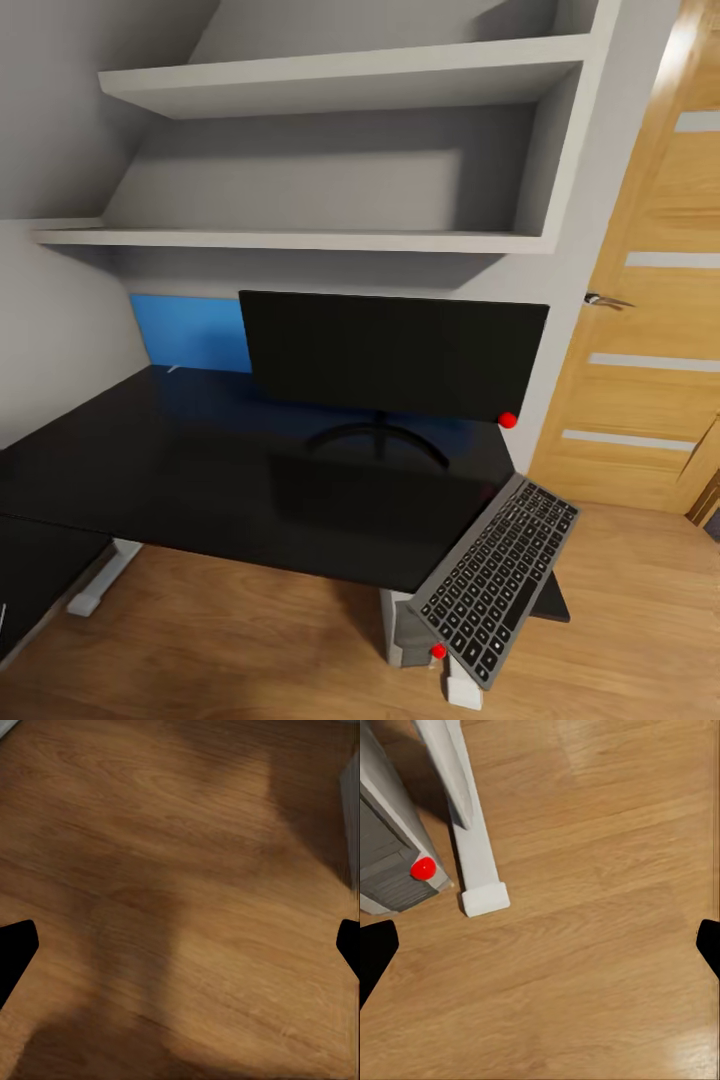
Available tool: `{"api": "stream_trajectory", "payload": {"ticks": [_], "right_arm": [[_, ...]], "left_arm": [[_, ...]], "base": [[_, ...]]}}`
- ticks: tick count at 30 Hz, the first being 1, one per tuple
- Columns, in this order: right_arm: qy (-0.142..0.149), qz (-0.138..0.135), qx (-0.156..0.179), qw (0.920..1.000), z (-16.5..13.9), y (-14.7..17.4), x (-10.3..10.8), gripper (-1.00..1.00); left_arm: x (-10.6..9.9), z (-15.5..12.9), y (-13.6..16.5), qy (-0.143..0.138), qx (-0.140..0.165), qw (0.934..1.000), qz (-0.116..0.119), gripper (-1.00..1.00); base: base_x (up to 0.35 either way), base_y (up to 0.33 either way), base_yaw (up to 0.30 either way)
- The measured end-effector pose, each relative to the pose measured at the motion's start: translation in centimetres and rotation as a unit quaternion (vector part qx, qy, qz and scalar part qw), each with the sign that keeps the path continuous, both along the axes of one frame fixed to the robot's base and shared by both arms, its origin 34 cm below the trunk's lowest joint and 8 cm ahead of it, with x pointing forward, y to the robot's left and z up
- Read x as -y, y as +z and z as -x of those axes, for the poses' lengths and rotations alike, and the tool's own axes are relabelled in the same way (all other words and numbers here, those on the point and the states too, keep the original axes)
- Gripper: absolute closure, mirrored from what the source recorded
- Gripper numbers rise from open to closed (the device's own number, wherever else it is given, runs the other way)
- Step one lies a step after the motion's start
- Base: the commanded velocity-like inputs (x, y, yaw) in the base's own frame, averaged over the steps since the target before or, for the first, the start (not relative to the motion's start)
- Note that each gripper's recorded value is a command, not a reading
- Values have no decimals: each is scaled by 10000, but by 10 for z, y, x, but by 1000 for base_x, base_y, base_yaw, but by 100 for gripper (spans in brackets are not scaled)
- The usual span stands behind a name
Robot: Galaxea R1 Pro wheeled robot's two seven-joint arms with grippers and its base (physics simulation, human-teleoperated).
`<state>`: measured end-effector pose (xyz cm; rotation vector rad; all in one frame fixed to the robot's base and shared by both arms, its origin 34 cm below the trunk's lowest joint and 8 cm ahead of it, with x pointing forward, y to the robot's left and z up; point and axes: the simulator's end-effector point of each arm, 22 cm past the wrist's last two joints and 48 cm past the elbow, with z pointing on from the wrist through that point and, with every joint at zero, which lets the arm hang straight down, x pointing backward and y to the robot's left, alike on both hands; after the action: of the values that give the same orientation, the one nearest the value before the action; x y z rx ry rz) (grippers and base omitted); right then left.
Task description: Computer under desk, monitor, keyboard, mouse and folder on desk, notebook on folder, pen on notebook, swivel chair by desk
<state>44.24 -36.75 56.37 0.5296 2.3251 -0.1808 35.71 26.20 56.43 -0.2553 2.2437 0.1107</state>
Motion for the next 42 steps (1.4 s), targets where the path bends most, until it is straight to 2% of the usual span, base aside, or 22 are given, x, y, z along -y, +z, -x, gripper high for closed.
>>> {"api": "stream_trajectory", "payload": {"ticks": [1,4,11,22,29,35,42], "right_arm": [[-10,2,0,10000,0,0,0,-100],[-12,0,0,10000,0,0,0,-100],[-37,36,104,9999,-3,3,2,-100],[-59,67,125,9999,-1,2,3,-100],[-66,71,88,9999,1,-1,3,-100],[-74,78,84,9999,2,-1,4,-100],[-72,80,107,9999,1,0,4,-100]], "left_arm": [[4,13,-9,-20,-172,9998,31,-100],[7,21,-14,-45,-286,9996,62,-100],[9,22,-15,-63,-302,9995,74,-100],[12,25,-18,-90,-358,9993,90,-100],[13,28,-19,-134,-406,9991,78,-100],[14,28,-19,-198,-405,9990,52,-100],[17,31,-21,-222,-439,9988,68,-100]], "base": [[84,-322,0],[60,-278,-164],[-19,-90,-258],[-286,-15,-182],[-261,-173,-51],[-46,-150,-40],[67,-29,-255]]}}
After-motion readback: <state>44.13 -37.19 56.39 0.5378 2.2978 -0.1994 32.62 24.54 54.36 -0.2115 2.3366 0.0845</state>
